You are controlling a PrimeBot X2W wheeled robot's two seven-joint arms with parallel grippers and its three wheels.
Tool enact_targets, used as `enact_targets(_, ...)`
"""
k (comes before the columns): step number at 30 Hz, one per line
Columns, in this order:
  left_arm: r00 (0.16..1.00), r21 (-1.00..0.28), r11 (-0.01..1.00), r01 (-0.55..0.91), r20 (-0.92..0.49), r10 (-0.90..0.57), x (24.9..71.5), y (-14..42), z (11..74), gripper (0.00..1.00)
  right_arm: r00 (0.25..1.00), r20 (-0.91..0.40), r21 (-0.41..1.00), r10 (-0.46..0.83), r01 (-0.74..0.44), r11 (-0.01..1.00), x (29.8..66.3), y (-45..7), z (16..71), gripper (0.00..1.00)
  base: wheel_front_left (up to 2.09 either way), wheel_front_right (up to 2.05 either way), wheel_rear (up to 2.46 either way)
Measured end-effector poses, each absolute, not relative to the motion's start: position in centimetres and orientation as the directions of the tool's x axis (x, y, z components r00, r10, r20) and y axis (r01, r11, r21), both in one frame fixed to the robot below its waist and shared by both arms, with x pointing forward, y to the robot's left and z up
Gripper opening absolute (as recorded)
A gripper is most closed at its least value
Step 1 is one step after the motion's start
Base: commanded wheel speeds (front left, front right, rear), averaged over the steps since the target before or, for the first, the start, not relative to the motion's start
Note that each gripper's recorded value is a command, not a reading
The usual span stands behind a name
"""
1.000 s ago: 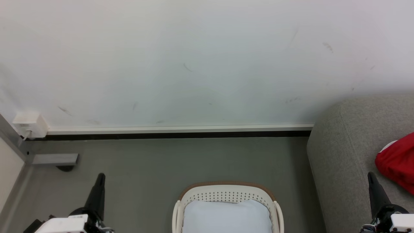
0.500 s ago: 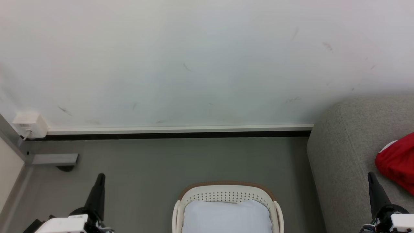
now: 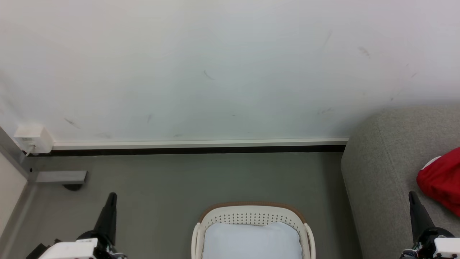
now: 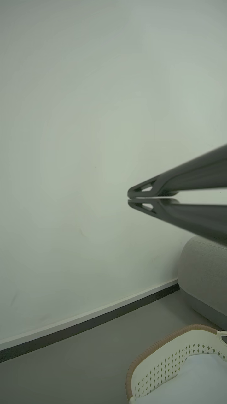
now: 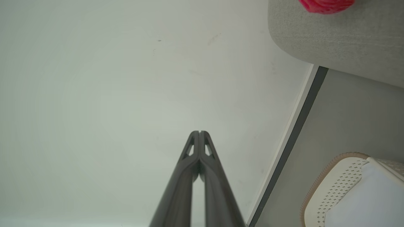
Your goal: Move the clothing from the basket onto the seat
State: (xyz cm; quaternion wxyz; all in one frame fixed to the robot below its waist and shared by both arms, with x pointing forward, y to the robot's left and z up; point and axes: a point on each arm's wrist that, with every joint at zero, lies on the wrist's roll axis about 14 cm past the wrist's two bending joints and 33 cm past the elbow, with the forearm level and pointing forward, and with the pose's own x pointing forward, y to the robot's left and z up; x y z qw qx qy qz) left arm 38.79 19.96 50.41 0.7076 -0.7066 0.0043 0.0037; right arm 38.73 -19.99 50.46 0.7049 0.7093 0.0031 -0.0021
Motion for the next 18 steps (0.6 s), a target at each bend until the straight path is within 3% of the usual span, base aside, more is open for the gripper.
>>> enact_targets(18, 1.000, -1.000, 0.001, -0.011, -0.011, 0.000, 38.79, 19.97, 50.42, 0.00, 1.000, -0.007, 1.000, 0.001, 0.007, -0.007, 38.73, -20.01, 50.46, 0.00, 0.00, 0.00, 0.00)
